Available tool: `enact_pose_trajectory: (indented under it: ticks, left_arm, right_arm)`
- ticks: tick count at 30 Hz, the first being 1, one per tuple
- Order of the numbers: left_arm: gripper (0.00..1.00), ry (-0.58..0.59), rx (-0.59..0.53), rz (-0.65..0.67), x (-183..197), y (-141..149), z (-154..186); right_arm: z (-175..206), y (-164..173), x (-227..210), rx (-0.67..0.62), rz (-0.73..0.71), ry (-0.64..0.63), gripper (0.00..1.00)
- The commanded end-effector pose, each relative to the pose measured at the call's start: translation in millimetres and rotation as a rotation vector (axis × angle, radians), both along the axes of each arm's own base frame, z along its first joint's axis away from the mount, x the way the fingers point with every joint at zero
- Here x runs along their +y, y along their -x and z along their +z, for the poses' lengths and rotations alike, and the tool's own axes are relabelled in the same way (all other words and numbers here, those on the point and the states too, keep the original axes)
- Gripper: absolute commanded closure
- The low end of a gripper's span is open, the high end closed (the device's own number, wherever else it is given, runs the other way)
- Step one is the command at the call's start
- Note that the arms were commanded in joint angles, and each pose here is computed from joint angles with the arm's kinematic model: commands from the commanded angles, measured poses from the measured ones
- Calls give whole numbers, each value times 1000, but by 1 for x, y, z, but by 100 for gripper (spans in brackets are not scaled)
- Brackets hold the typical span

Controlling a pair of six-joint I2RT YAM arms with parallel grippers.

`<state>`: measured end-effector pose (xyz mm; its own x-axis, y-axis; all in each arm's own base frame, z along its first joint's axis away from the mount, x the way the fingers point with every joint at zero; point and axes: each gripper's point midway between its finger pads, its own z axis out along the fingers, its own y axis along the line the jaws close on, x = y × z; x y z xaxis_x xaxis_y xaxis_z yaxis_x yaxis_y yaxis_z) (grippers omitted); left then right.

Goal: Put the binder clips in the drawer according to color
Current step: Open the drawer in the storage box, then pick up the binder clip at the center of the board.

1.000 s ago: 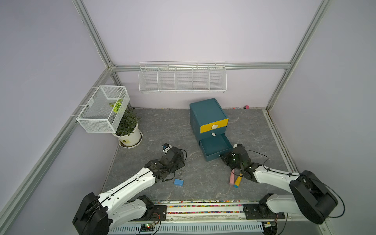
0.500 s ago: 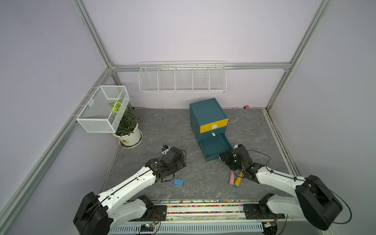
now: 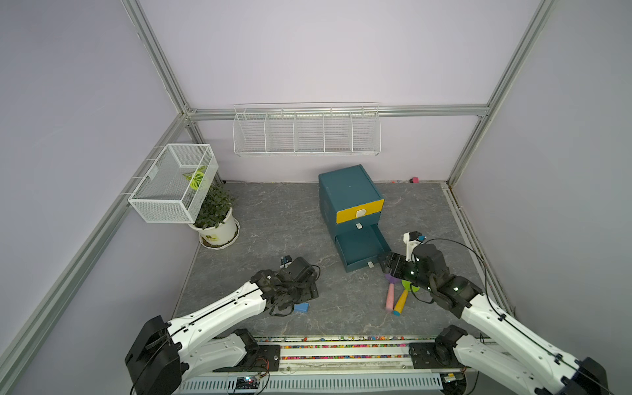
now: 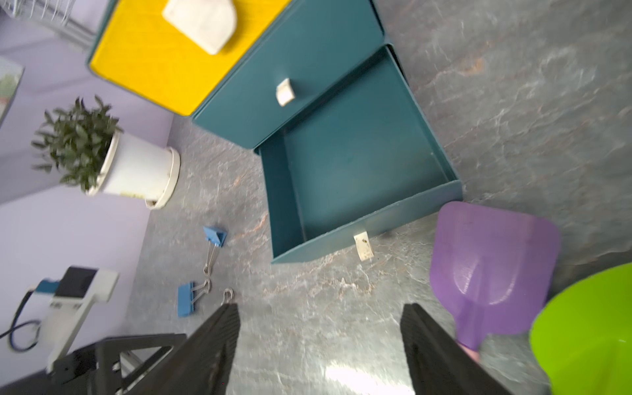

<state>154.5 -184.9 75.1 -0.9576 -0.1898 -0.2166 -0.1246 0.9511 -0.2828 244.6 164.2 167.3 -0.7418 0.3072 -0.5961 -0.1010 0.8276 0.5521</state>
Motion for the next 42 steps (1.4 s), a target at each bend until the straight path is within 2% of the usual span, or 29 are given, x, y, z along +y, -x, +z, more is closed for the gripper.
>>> enact_pose_trajectory:
  ticks: [1, 6, 11, 14, 20, 22, 26, 31, 34, 39, 42]
  left_arm:
    - [9, -110, 76, -44, 15, 19, -21]
    - [9, -149, 77, -35, 24, 21, -33]
    - [10, -184, 100, -55, 19, 17, -47]
    - [11, -187, 114, -61, 15, 17, -55]
    - [16, -210, 97, -54, 18, 10, -59]
    - [21, -207, 99, -62, 15, 9, -62]
    - [42, -204, 108, -61, 13, 10, -66]
    - [51, -149, 31, -39, 5, -2, -39]
    - [52, -82, -34, -40, -14, -16, -12]
    - [52, 54, -149, -93, -65, -50, 31]
    - [52, 91, -199, -130, -98, -73, 46]
  right_arm:
    - [0, 22, 1, 25, 136, 95, 17]
    - [18, 48, 24, 26, 329, 12, 17]
    - [14, 83, 39, 94, 502, -25, 17]
    - [8, 94, 32, 121, 488, -7, 17]
    - [6, 105, 29, 133, 466, -56, 18]
    - [3, 105, 28, 140, 454, -62, 19]
    - [-2, 103, 24, 146, 420, -44, 21]
    - [-1, 97, 20, 129, 387, -30, 22]
    - [-1, 94, 18, 121, 369, -25, 23]
    - [4, 91, 13, 98, 334, -23, 24]
    - [7, 91, 9, 76, 317, -20, 25]
